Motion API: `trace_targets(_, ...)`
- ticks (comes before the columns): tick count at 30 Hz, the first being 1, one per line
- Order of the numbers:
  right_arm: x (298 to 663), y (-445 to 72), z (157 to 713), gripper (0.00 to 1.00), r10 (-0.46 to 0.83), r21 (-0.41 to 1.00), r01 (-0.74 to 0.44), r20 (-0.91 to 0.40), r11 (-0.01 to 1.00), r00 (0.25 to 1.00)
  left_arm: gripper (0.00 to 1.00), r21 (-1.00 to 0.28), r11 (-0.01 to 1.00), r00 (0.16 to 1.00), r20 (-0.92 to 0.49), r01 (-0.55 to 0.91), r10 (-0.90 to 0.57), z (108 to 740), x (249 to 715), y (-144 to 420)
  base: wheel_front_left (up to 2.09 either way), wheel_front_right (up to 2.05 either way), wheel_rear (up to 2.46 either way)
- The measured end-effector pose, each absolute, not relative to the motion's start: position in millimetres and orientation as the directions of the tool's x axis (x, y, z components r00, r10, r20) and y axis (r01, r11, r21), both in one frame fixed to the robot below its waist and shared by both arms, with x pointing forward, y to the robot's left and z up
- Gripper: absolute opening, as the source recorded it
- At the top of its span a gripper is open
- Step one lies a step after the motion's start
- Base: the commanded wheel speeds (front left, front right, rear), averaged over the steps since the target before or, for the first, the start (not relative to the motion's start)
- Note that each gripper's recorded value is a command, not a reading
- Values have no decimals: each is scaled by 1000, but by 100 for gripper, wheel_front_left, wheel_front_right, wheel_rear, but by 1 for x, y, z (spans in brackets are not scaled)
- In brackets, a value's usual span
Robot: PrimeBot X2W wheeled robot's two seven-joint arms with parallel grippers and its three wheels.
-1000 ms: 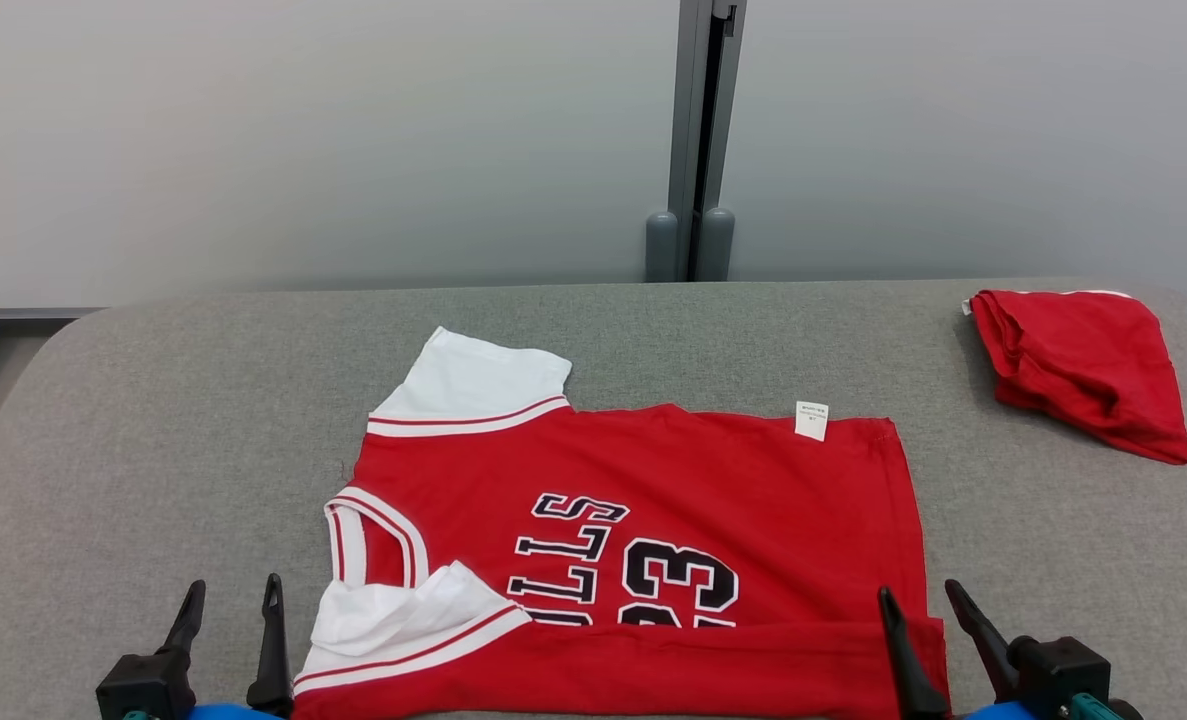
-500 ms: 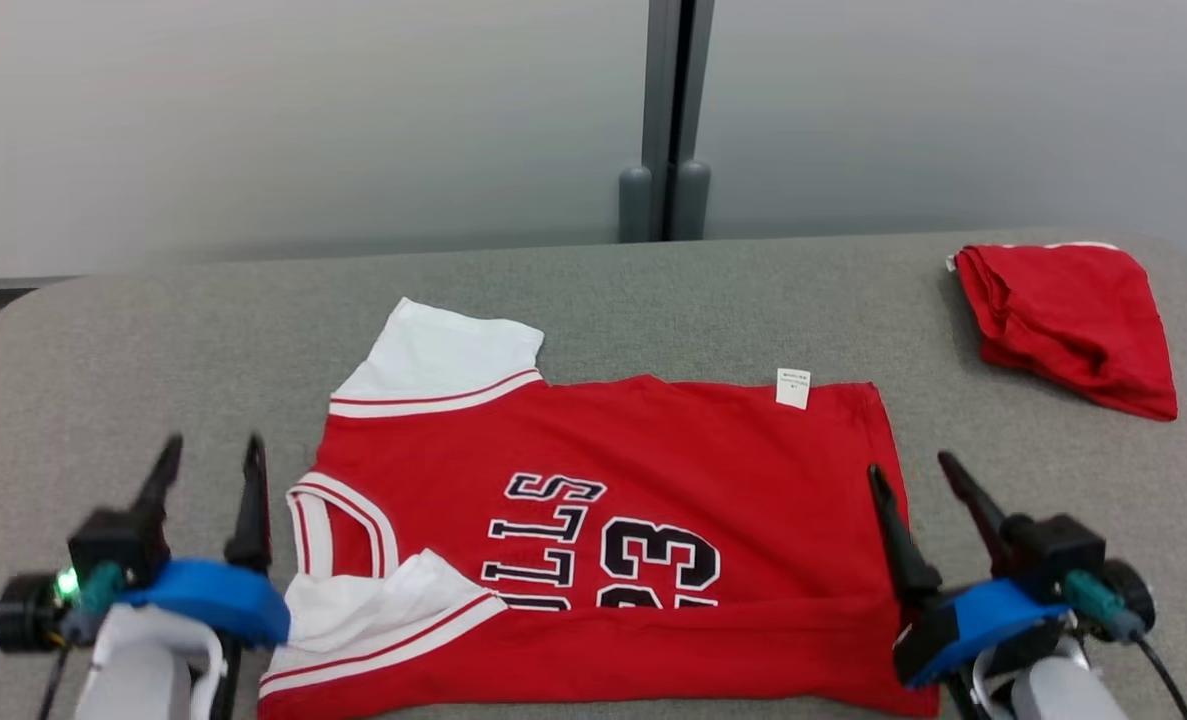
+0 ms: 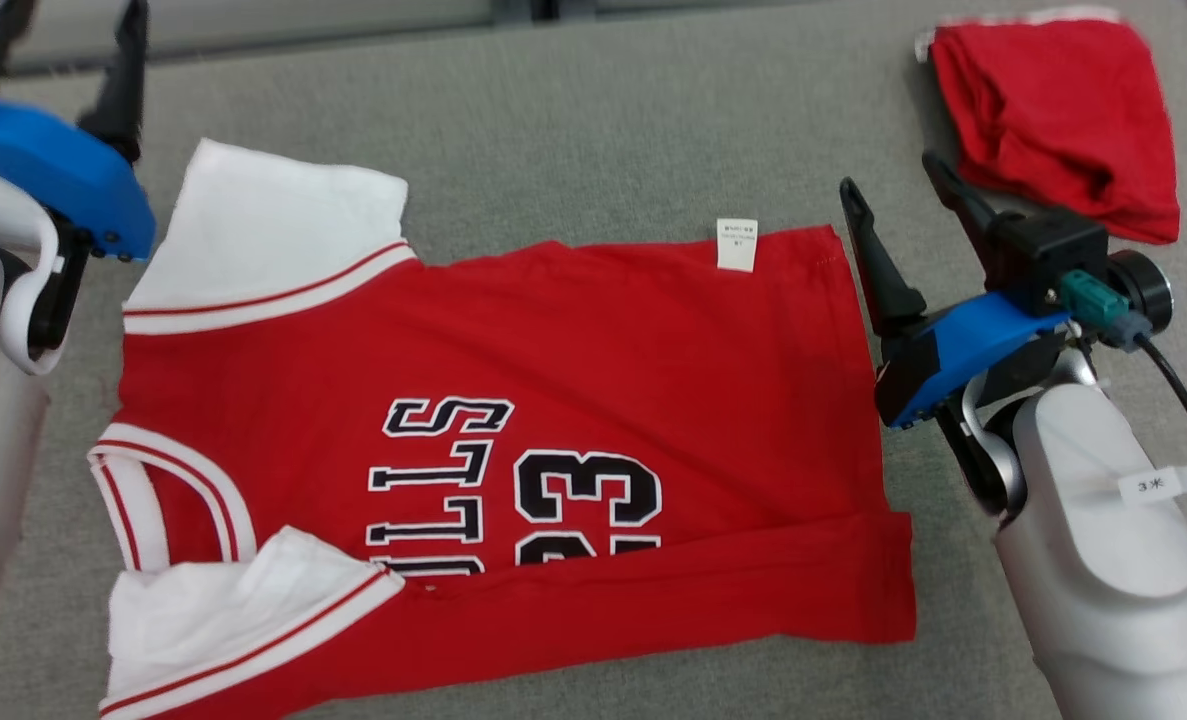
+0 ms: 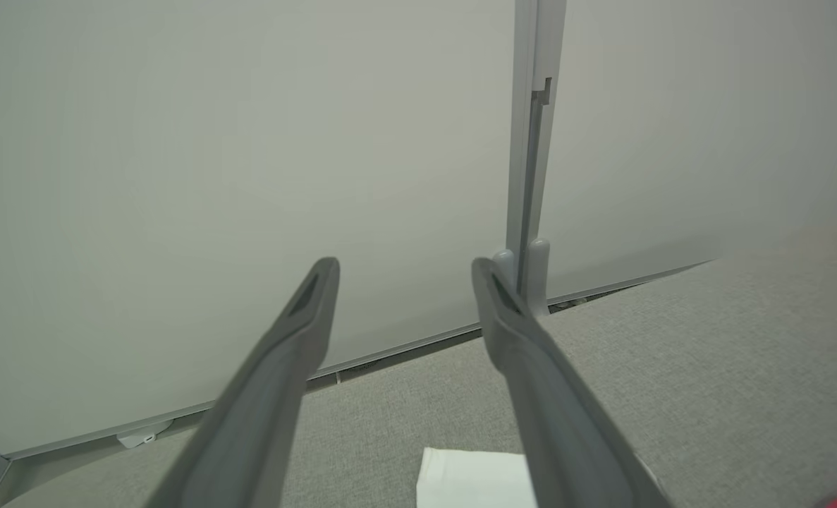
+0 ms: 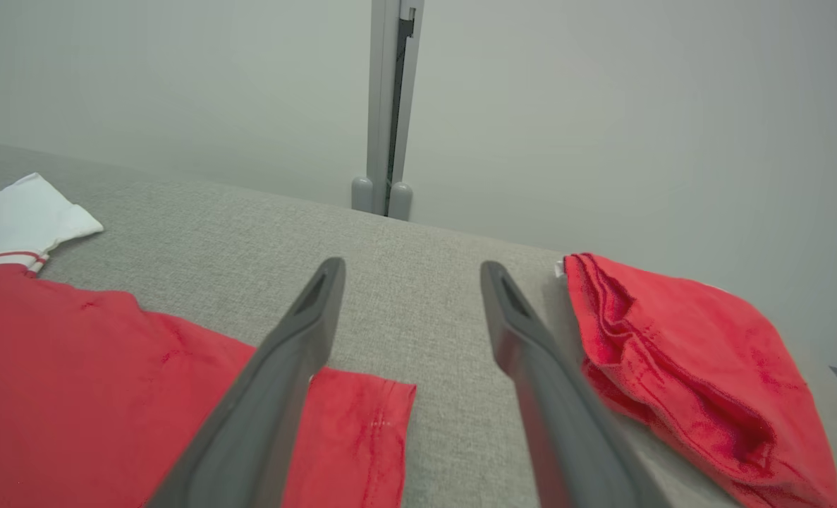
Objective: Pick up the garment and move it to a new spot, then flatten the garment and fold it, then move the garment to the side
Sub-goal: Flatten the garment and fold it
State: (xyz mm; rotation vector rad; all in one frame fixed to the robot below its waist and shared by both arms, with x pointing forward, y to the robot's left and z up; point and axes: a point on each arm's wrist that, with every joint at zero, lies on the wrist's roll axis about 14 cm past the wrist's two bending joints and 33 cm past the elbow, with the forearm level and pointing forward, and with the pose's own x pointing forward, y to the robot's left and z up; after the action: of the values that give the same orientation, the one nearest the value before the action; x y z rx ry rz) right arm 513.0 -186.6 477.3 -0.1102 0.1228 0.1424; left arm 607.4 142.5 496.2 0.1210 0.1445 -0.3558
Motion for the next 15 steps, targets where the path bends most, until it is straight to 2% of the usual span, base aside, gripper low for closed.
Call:
trace_targets(5,526,-180,455,100,154,-85,-171,-176,982,972,100,87,909,853,-392,408,-345,433,622,139,0,0,0)
trace_targets(6,526,-180,455,100,154,-85,-171,-176,982,972,100,87,909,853,-392,408,-345,433,622,139,0,0,0)
trace_targets(7,527,-179,450,100,156,-81,-174,-185,981,970,100,66,907,814,-473,415,-338,411,621,139,0,0,0)
trace_targets(15,531,-181,444,100,159,-87,-179,-196,980,968,100,11,910,723,-611,414,-321,360,616,141,0,0,0)
